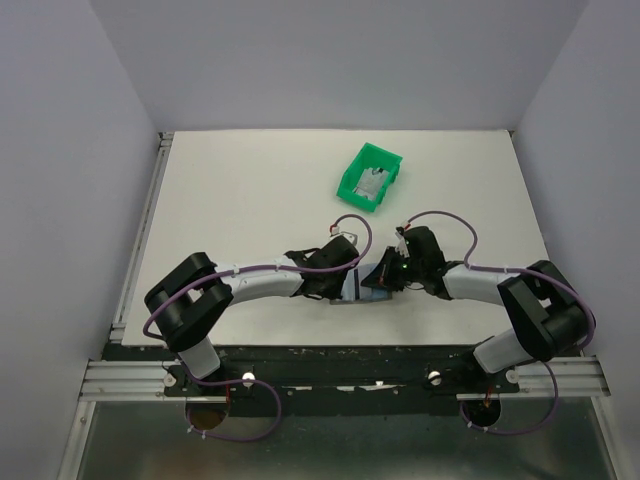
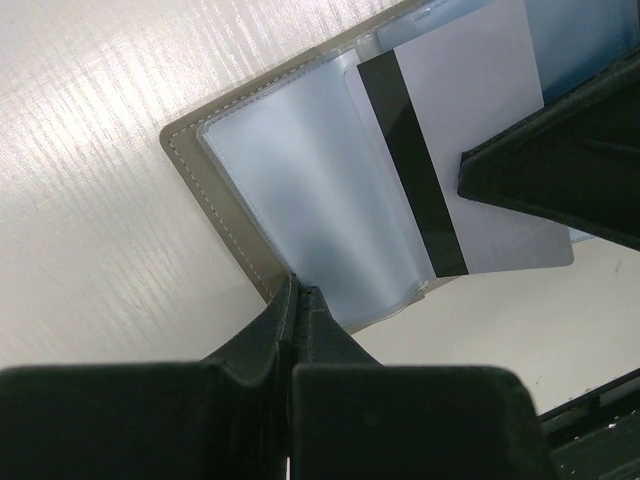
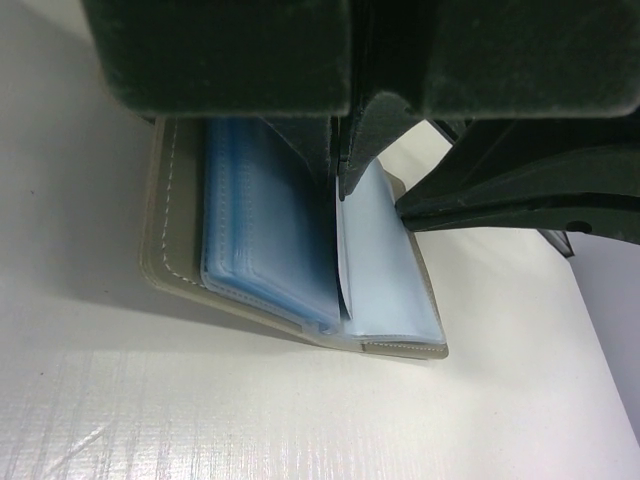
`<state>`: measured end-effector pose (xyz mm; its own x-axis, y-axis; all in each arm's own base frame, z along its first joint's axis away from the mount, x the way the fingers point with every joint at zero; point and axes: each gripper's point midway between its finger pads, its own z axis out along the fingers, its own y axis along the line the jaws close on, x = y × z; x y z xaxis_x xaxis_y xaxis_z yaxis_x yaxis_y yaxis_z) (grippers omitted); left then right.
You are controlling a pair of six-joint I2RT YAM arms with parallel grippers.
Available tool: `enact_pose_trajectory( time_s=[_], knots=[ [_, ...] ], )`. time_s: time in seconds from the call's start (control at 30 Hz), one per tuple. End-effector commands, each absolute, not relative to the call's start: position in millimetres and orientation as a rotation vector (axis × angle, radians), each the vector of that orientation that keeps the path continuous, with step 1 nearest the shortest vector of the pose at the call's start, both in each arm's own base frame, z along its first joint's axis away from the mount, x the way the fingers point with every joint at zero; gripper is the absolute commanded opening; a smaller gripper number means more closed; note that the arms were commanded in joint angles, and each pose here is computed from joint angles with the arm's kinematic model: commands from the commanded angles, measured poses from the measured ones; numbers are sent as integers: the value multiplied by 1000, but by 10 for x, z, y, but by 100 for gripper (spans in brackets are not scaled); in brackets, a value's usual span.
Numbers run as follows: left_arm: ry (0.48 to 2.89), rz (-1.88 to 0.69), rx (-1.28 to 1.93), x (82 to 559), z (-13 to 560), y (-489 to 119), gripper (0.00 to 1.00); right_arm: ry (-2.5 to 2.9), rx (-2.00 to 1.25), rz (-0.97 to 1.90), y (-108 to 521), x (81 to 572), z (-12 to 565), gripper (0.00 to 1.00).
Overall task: Put the credit cards into the card holder
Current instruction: Insert the credit card into the card holder.
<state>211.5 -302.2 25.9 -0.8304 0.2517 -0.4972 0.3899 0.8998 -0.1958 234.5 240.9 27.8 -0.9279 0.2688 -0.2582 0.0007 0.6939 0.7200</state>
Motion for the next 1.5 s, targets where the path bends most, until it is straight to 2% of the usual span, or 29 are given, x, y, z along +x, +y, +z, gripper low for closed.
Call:
enact_pose_trajectory(
  time_s=[0.0,0.57,0.9,1.33,1.4,1.47],
  knots=[
    [2592,-394,456,2148,243,-3052,0,2661,218,1038,2340,2185,80,1],
    [2598,-388,460,2139,230,-3049,0,2599,102,1268,2612,2211,134,0],
    [2599,-388,461,2140,231,-3055,0,2634,104,1236,2551,2134,103,0],
    [2600,-390,462,2145,237,-3067,0,2600,23,1412,2751,2151,169,1],
    [2600,-390,462,2147,237,-3070,0,2595,9,1427,2769,2155,187,3],
    [2600,-389,464,2152,236,-3076,0,2587,-7,1434,2773,2151,215,12]
  ],
)
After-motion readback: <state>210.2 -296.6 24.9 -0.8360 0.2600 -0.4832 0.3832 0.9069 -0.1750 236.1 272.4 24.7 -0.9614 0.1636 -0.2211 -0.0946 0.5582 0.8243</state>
